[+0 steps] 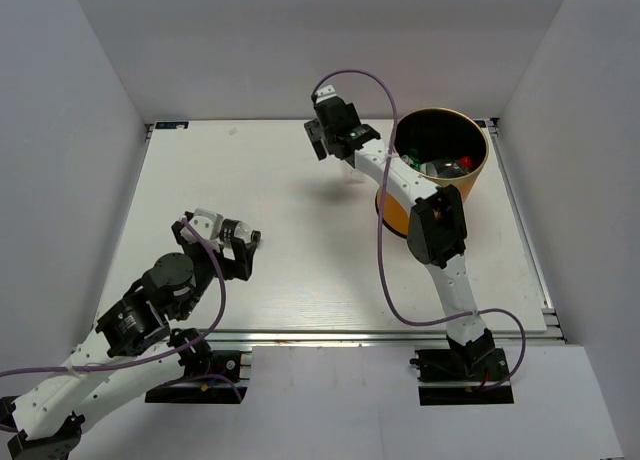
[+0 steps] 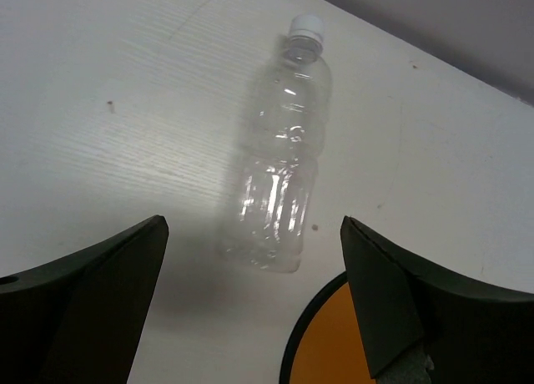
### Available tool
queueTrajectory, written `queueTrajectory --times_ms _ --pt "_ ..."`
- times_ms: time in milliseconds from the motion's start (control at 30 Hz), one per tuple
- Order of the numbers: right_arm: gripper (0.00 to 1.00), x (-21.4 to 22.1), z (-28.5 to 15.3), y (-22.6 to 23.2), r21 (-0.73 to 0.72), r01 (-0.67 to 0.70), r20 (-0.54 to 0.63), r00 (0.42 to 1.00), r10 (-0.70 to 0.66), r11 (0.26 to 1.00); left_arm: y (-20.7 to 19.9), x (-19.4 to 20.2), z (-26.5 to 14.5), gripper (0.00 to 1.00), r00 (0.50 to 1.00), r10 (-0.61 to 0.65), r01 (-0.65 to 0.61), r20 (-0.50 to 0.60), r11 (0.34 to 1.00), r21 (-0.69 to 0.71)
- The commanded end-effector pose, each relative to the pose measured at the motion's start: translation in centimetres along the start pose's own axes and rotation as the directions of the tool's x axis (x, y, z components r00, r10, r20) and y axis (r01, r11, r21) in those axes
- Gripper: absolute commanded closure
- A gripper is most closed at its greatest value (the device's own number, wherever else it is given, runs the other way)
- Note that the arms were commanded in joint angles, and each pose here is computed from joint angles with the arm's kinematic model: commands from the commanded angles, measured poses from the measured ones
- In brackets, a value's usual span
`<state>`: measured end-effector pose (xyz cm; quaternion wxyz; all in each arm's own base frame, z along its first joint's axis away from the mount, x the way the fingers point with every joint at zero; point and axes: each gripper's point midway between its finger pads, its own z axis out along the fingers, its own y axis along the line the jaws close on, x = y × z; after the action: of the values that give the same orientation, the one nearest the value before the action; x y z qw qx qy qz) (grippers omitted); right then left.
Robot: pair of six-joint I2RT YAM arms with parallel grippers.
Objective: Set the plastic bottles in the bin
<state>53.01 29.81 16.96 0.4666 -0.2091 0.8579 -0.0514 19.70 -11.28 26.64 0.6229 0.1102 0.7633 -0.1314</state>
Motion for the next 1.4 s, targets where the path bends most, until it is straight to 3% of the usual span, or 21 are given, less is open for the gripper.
queueTrajectory --times_ms 0,300,1167,1267,1367 --pt "0.1 -1.8 1.5 -4.4 0.102 -0.085 0.059 0.995 0.08 0.991 -0.7 0.0 0.0 0.0 1.0 0.004 -0.004 0.004 0.999 0.041" --pt "0.1 2.6 6.1 -4.6 0.097 -0.068 -0.023 0.997 0.071 0.993 -1.0 -0.3 -0.1 0.0 1.0 0.004 -0.005 0.017 0.998 0.063" --pt "0.13 8.8 10.3 -2.8 0.014 -0.145 -0.154 0.977 0.145 0.989 -1.2 -0.3 -0.1 0.0 1.0 -0.001 -0.001 0.024 0.997 0.074" --pt "0.19 9.1 10.4 -2.4 -0.015 -0.151 -0.166 0.975 0.147 0.988 -1.2 -0.3 -0.1 0.0 1.0 -0.001 -0.001 0.024 0.997 0.074" --pt "0.4 9.5 10.2 -2.0 -0.053 -0.149 -0.179 0.974 0.138 0.987 -1.2 -0.3 -0.1 0.0 1.0 -0.001 -0.001 0.024 0.997 0.074"
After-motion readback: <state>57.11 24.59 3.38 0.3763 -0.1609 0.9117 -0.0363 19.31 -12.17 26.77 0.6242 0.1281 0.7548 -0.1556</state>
